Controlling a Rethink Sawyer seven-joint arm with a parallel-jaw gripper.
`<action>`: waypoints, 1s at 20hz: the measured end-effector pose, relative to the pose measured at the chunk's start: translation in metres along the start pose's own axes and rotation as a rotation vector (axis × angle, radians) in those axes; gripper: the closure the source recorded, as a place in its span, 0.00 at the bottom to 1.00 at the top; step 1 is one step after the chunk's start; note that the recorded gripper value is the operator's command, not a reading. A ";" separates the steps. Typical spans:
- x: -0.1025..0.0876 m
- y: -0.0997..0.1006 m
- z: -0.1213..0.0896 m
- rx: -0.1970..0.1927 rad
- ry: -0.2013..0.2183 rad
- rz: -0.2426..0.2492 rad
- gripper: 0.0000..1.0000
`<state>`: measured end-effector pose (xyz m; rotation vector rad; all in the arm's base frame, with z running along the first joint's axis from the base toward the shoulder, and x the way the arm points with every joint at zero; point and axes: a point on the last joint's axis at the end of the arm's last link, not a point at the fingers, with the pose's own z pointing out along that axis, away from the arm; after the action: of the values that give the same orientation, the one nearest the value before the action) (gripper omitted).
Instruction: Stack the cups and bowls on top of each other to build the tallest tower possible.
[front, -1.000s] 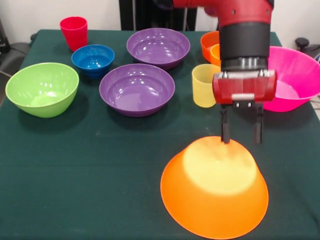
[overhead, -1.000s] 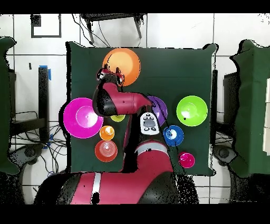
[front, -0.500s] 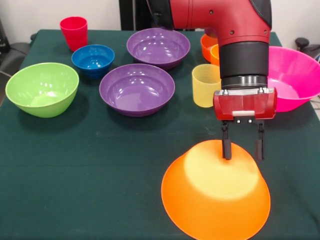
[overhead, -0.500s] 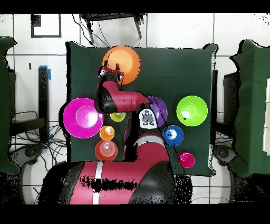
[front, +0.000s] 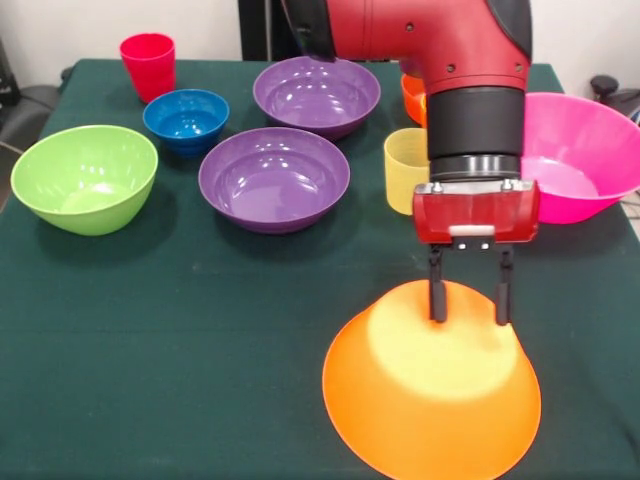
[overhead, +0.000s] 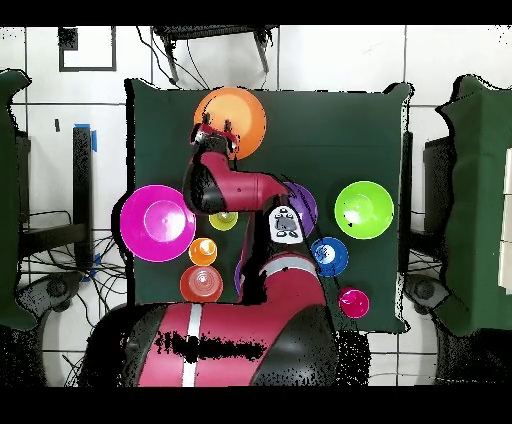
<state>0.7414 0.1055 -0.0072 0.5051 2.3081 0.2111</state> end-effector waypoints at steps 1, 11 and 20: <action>-0.002 -0.003 0.000 0.003 -0.002 0.004 0.00; -0.034 -0.060 0.001 0.056 -0.003 0.039 0.00; -0.055 -0.059 -0.010 0.056 -0.029 0.022 0.00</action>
<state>0.7525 0.0287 0.0177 0.5585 2.2863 0.1494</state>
